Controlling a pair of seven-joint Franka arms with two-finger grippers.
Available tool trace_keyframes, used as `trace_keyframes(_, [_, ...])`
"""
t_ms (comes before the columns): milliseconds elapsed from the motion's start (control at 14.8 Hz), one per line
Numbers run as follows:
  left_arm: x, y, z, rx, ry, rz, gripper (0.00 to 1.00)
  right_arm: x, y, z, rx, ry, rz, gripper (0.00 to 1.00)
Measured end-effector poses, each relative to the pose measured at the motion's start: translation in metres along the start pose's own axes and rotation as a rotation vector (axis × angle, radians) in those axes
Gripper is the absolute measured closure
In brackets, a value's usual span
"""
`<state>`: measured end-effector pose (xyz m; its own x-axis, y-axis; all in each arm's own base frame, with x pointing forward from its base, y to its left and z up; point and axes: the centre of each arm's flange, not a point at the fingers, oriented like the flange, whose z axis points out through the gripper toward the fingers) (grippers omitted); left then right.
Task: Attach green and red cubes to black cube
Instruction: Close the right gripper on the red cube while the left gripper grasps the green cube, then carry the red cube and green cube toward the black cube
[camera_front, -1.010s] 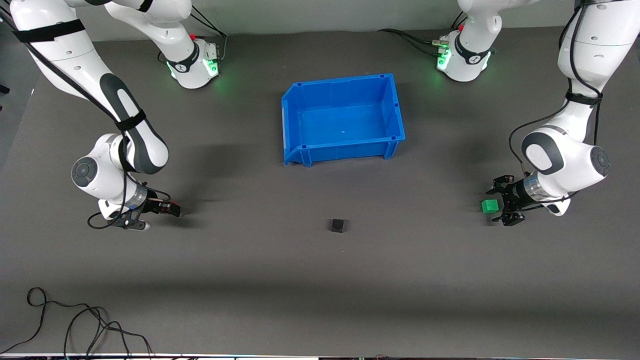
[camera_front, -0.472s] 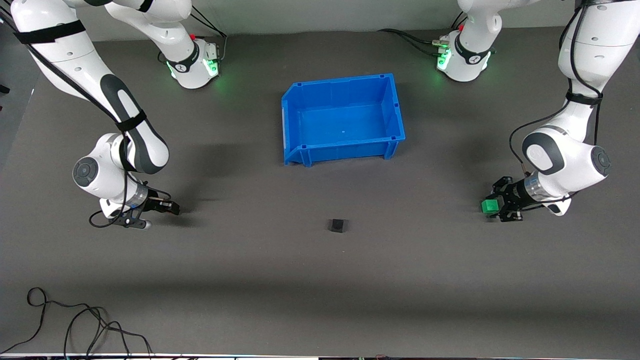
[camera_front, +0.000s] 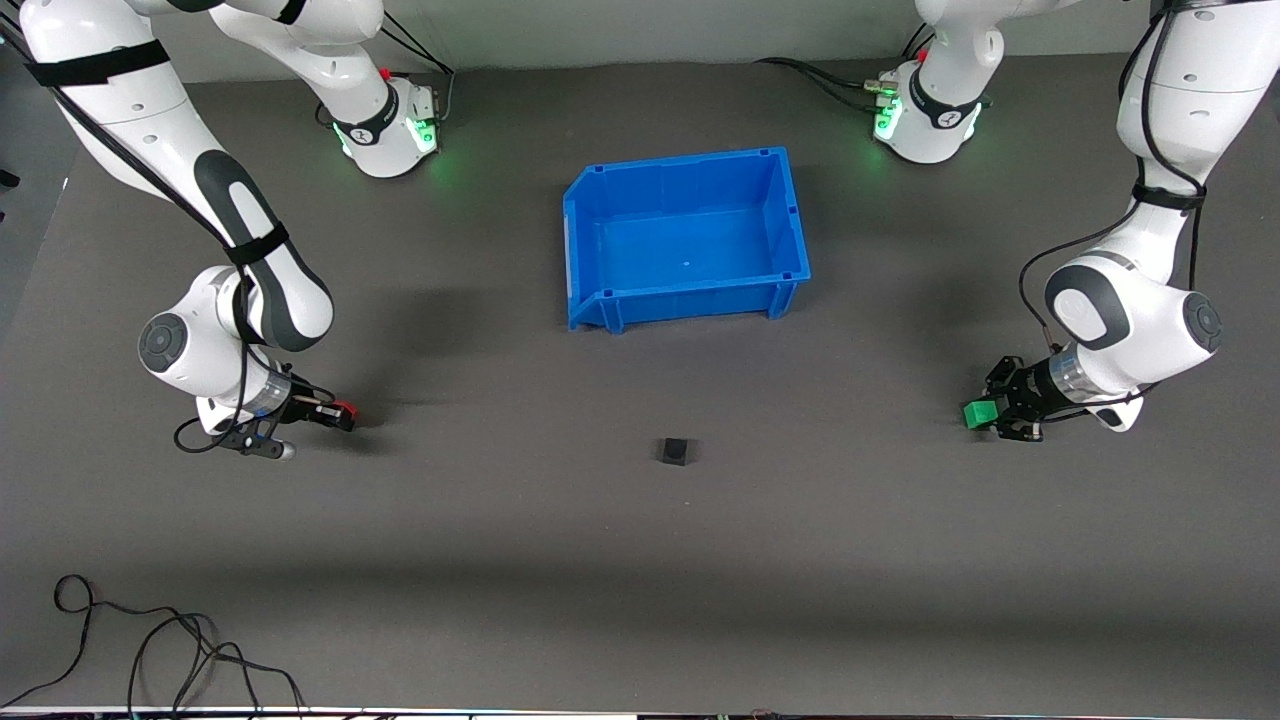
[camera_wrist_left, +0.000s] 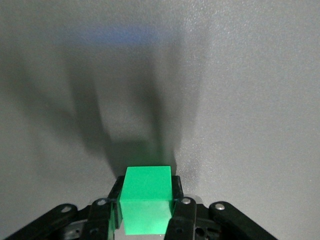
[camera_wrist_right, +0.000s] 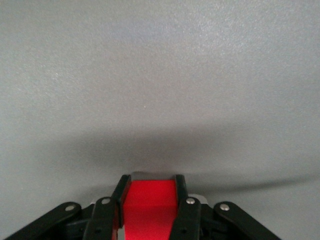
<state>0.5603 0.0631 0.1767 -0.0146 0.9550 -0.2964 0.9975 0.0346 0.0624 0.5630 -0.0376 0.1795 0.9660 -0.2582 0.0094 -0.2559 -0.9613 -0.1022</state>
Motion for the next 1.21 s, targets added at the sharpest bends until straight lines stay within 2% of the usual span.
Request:
trace_keyframes(269, [-0.005,0.014,-0.011,-0.022,-0.008,0.01,0.63,0.005,-0.029,-0.012,0.019,0.026,0.167,0.6])
trace_keyframes(472, [-0.023,0.037,-0.038,0.015,-0.081,0.028,0.63,0.001,-0.096,-0.02,0.044,0.035,0.383,0.6])
trace_keyframes(741, [-0.054,0.059,-0.065,0.027,-0.125,0.032,0.63,0.01,-0.174,-0.041,0.051,-0.028,0.691,0.6])
trace_keyframes(943, [-0.108,0.06,-0.05,0.058,-0.129,0.051,0.63,0.024,-0.226,-0.056,0.06,-0.05,0.892,0.6])
trace_keyframes(1212, [-0.191,0.059,-0.033,0.076,-0.129,0.092,0.63,0.013,-0.306,-0.053,0.087,-0.059,1.084,0.6])
